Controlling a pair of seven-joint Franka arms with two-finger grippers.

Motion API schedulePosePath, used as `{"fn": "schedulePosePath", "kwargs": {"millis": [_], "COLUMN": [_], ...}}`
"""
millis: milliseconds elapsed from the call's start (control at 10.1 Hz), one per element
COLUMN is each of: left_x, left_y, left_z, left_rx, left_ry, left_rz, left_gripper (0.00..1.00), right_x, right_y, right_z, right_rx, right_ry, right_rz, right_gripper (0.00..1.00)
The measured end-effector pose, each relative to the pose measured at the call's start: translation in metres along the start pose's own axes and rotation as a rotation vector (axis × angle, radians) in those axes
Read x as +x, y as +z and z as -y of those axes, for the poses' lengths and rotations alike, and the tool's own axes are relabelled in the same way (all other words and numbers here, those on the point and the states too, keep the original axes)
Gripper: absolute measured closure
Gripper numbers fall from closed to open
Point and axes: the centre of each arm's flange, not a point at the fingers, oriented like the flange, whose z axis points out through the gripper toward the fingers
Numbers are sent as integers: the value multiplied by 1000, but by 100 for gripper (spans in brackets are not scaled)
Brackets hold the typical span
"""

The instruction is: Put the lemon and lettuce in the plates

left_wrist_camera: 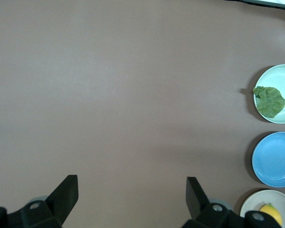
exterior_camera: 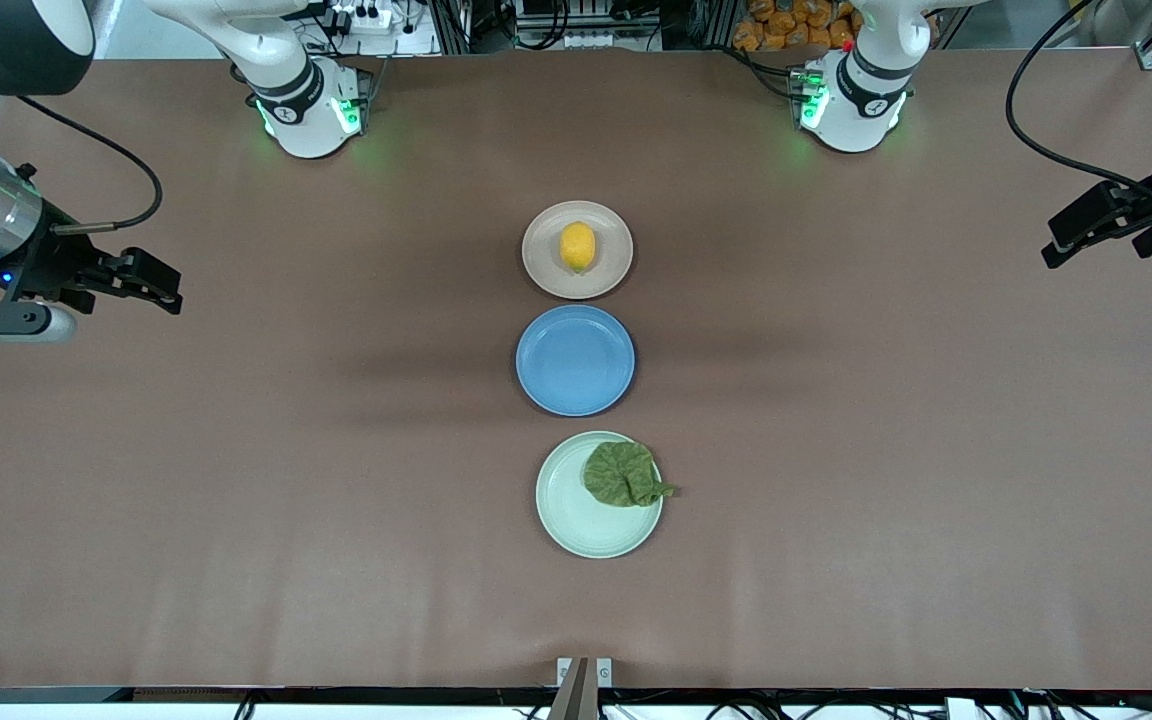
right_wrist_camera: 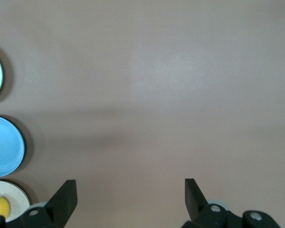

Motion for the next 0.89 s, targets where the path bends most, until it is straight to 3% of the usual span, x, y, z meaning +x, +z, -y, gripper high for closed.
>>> {"fn": "schedulePosePath", "kwargs": {"millis": [894], "left_x": [-1], "left_y": [2], "left_z": [-7], "left_rx": [0], "left_ry": [13], "left_rz": [5], "left_gripper": [0], "right_x": [0], "right_y": [0], "right_z": [0], "right_rx": [0], "right_ry": [0], "right_rz": [0], "right_gripper": [0]}}
